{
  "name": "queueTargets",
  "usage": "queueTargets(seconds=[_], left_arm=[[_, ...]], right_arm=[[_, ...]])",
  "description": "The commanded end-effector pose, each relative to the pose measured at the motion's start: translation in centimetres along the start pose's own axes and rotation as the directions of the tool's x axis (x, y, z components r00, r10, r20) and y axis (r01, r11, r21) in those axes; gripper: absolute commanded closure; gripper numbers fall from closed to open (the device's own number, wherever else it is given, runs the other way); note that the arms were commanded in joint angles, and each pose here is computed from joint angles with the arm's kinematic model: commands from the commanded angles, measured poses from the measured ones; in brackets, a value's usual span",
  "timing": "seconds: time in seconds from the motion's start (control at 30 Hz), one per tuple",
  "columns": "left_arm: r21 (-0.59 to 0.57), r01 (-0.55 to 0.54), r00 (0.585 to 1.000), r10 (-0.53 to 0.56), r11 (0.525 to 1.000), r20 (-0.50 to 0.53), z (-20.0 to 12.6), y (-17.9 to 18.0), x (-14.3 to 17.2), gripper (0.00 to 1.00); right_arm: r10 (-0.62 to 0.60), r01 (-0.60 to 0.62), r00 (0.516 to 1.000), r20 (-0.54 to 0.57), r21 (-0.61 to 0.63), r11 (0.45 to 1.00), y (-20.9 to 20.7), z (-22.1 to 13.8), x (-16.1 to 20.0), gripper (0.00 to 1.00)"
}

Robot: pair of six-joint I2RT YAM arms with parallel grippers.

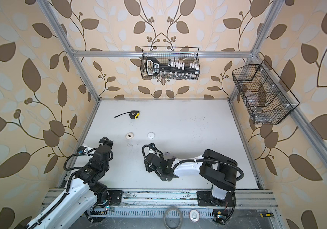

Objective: Insert wireless bluetooth earbuds into charging case
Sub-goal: Move the charging case to the center of the table.

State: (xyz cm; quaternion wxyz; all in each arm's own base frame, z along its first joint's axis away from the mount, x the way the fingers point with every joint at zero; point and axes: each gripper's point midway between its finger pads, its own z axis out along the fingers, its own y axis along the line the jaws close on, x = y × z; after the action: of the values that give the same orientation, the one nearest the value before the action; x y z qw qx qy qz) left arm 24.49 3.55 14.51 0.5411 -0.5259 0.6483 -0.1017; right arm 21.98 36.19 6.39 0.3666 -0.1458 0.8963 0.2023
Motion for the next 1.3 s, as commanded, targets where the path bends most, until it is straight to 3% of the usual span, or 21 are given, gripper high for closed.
queueTargets(seconds=[0.0, 0.17, 0.4, 0.73, 0.87, 1.27], left_arm=[[0.009, 0.011, 1.0, -0.011, 1.0, 0.027, 0.0, -0.4, -0.5, 0.01], [-0.001, -0.004, 1.0, 0.004, 1.0, 0.016, 0.2, -0.5, -0.2, 0.01], [-0.009, -0.041, 0.999, 0.041, 0.999, 0.021, 0.3, -0.6, -0.3, 0.01], [-0.009, -0.063, 0.998, 0.063, 0.998, 0.013, 0.2, -0.9, -0.3, 0.01], [-0.006, -0.062, 0.998, 0.062, 0.998, 0.01, 0.2, -0.9, -0.3, 0.01], [-0.003, -0.065, 0.998, 0.065, 0.998, 0.003, 0.3, -1.1, -0.1, 0.01]], right_arm=[[-0.133, 0.132, 0.991, 0.023, 0.025, 0.991, -0.3, -1.3, -1.1, 0.29], [-0.413, 0.414, 0.91, -0.036, 0.033, 0.91, -0.3, -1.2, -2.0, 0.11], [-0.473, 0.468, 0.861, -0.186, -0.073, 0.881, -1.8, 1.4, 0.0, 0.11], [-0.503, 0.517, 0.803, -0.319, -0.045, 0.855, -3.0, 5.0, 2.6, 0.24], [-0.494, 0.509, 0.807, -0.325, -0.042, 0.86, -3.1, 5.0, 2.7, 0.3], [-0.492, 0.505, 0.81, -0.319, -0.044, 0.862, -3.4, 4.1, 2.9, 0.37]])
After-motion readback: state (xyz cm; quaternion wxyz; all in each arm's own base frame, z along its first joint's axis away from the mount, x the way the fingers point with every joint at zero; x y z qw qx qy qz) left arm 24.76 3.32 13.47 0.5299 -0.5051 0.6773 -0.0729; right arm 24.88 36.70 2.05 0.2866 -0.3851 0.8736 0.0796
